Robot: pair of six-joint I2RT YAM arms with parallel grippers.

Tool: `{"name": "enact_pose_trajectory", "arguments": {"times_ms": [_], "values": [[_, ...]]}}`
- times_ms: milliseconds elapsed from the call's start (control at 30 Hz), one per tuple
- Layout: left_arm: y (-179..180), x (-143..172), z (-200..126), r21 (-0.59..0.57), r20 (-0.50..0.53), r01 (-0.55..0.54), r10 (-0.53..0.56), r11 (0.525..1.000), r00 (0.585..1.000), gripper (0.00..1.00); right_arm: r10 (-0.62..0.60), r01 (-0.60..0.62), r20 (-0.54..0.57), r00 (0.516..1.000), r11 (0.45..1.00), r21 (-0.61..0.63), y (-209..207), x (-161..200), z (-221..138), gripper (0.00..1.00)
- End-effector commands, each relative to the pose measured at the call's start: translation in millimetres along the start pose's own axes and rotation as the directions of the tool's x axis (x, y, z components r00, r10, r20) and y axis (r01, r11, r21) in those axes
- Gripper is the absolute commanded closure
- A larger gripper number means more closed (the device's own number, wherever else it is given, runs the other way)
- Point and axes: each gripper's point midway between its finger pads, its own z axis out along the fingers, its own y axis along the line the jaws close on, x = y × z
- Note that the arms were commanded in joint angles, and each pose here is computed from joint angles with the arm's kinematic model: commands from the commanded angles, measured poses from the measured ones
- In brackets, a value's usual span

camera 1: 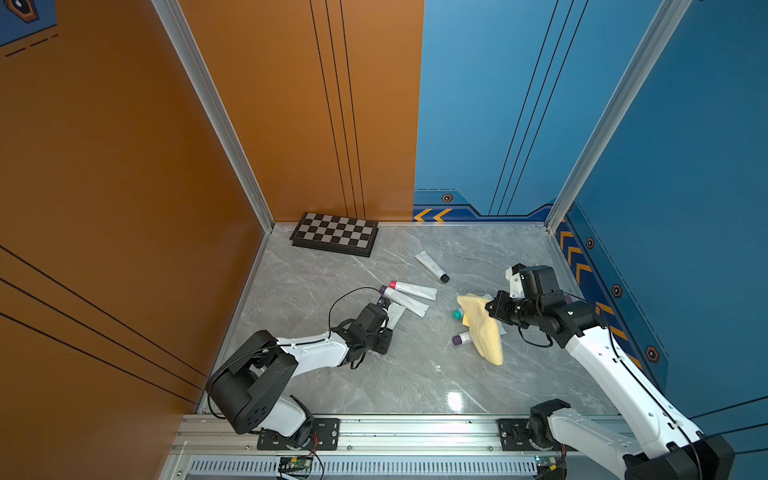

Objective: Wipe the surface of the toothpaste tube
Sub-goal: Move the toothpaste to the center of the board.

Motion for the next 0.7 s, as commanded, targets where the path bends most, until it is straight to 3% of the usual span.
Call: {"name": "enact_pose_trajectory", "arguments": {"times_ms": [0,367,667], "values": [[-8,28,7,0.024,-0.093,-0.048,0.050,0.999,0.994,0.63,-0.008,0.007,0.048,0.999,1.000,0.011,4,-11,-3,1.00],[-79,43,-2,0.256,-0.072,-0.210,0.235,0.944,0.969,0.64,-0.075,0.075,-0.002,0.997,0.997,0.018,19,-10,11,1.00],[-95,56,-3,0.296,-0.025,-0.224,0.242,0.929,0.970,0.64,-0.083,0.069,-0.206,0.975,0.995,-0.076,32,33,80,1.00]]}}
